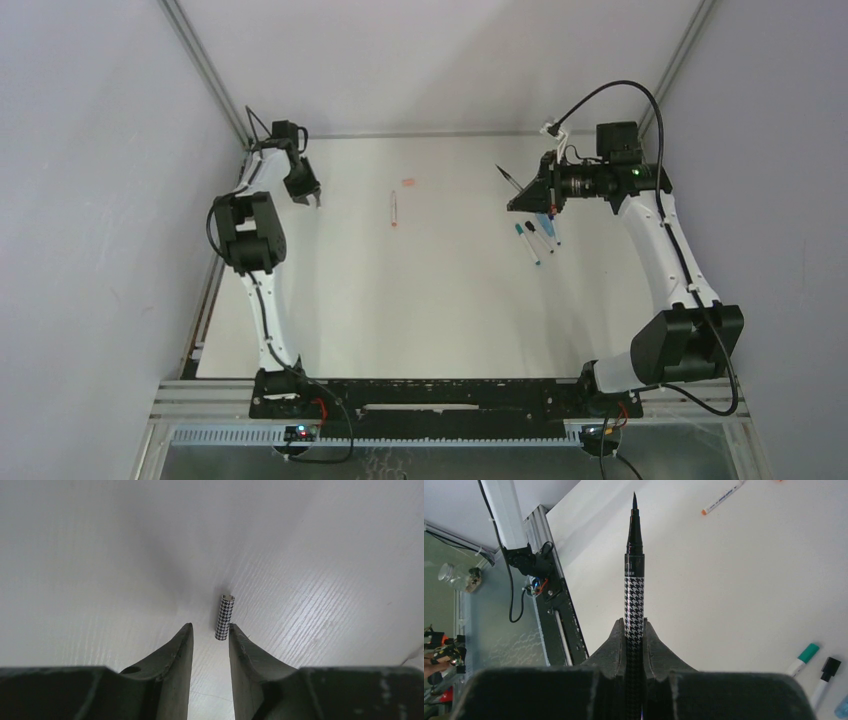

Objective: Insert the pens into the pen caps
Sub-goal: Pick up the pen cap from the center of the board, then place the pen cap at the center of the board.

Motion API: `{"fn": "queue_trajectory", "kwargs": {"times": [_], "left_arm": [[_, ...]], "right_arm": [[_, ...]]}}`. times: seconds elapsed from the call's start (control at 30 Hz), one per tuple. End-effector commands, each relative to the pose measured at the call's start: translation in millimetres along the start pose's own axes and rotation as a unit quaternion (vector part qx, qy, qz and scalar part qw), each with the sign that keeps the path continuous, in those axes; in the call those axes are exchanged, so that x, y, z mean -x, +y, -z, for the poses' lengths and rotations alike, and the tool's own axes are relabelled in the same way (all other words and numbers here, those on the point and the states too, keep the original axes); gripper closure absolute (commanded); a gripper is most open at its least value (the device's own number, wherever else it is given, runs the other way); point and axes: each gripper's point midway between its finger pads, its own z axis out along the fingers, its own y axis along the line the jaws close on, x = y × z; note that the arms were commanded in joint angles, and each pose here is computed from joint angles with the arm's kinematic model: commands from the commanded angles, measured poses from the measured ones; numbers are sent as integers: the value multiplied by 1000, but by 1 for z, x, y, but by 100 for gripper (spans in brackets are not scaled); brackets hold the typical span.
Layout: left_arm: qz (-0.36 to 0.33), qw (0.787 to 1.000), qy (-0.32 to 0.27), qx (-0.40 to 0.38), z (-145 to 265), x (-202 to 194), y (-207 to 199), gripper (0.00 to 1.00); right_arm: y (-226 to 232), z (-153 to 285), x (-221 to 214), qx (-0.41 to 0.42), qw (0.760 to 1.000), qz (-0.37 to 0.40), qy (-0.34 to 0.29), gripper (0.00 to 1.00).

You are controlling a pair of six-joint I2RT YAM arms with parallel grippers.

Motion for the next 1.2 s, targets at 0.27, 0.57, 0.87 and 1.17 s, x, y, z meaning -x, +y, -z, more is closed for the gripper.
{"fn": "queue_trajectory", "kwargs": {"times": [0.27, 0.57, 0.87, 1.17], "left_arm": [[0, 1000, 14, 13, -8, 2, -11, 68], [-49, 997, 55, 3, 0, -23, -21, 89], [-218, 964, 18, -150, 71, -87, -78, 95], [-445, 870, 46, -207, 111, -234, -107, 94]], "right_arm": [[11, 3, -9, -6, 1000, -6, -2, 100], [17, -2, -11, 7, 1000, -3, -1, 100], [27, -3, -19, 20, 1000, 6, 0, 100], [27, -4, -35, 21, 1000, 9, 2, 100]]}}
